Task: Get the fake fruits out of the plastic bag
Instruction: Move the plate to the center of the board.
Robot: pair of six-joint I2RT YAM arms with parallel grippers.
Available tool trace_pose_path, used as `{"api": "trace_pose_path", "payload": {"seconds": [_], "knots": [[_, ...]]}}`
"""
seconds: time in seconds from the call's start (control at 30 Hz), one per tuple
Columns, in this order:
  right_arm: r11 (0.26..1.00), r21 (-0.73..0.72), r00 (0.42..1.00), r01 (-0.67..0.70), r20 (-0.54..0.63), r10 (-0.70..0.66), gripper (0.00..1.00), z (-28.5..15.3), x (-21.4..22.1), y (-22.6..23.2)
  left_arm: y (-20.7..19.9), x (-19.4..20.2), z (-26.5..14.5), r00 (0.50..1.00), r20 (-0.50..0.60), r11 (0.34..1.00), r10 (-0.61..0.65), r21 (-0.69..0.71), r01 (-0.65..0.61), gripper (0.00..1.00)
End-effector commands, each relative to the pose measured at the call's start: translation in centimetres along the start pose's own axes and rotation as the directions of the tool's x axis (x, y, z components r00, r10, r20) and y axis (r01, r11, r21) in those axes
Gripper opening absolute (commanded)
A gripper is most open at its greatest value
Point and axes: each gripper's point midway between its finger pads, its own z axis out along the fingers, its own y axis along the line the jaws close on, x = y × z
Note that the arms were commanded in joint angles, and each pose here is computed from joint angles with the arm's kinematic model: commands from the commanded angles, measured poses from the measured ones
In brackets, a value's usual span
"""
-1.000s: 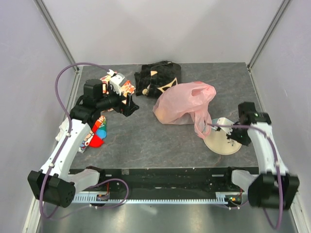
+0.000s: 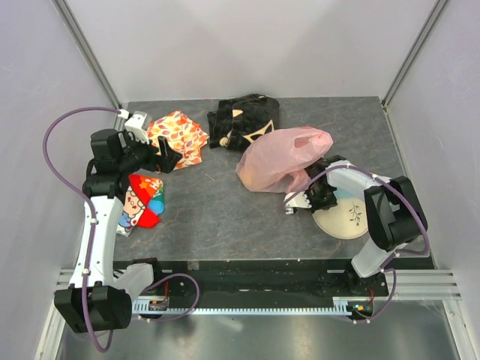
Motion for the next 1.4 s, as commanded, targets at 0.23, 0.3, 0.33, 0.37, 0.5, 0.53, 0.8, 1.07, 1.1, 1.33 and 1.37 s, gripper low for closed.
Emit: {"api": "trace_pose_path", "payload": {"seconds": [0.23,0.3,0.33,0.37,0.5,0.53,0.8,1.07,1.1,1.33,1.37], "knots": [[0.968,-0.036,0.965,0.250,0.096,-0.246,0.00,2.0,-7.8,0.4,-0.6,-0.4,-0.8,0.999,0.052,1.000,0.012,0.016,-0.013,0.96],[0.957,-0.034,0.954,0.287,0.099,-0.283,0.00,1.9,-9.7,0.1,-0.6,-0.6,-1.0,0.998,0.061,1.000,0.019,0.012,-0.020,0.96],[0.954,-0.035,0.950,0.299,0.106,-0.294,0.00,1.8,-10.5,0.1,-0.6,-0.7,-1.0,0.998,0.064,1.000,0.021,0.012,-0.021,0.96],[0.945,-0.028,0.940,0.327,0.112,-0.322,0.00,1.7,-12.0,-0.2,-0.7,-0.8,-1.1,0.997,0.068,1.000,0.024,0.013,-0.024,0.96],[0.924,-0.021,0.917,0.382,0.135,-0.376,0.00,2.1,-16.2,-0.7,-0.9,-1.0,-1.4,0.996,0.080,0.999,0.031,0.010,-0.032,0.96],[0.912,-0.022,0.905,0.409,0.142,-0.402,0.00,2.2,-17.7,-0.5,-1.0,-1.0,-1.5,0.996,0.082,0.999,0.033,0.011,-0.034,0.96],[0.897,0.075,0.873,0.435,0.210,-0.441,0.00,2.0,-27.5,-3.8,-1.5,-1.2,-1.8,0.995,0.100,0.999,0.021,0.030,-0.024,0.96],[0.937,0.137,0.895,0.320,0.281,-0.347,0.13,0.0,-31.4,-4.7,-1.8,-2.1,-1.1,0.995,0.100,0.997,0.009,0.080,-0.017,0.96],[0.949,0.129,0.906,0.288,0.284,-0.314,0.18,-0.7,-31.1,-4.4,-2.0,-2.3,-1.0,0.995,0.100,0.996,-0.010,0.087,0.001,0.96],[0.985,0.160,0.872,-0.058,0.488,-0.028,0.40,-13.9,-27.0,-4.2,-4.5,-6.4,0.4,0.991,0.129,0.973,0.034,0.224,-0.063,0.99],[0.983,0.159,0.870,-0.088,0.492,-0.002,0.41,-15.0,-25.9,-4.0,-5.4,-7.5,0.5,0.989,0.142,0.965,0.049,0.249,-0.083,0.99]]}}
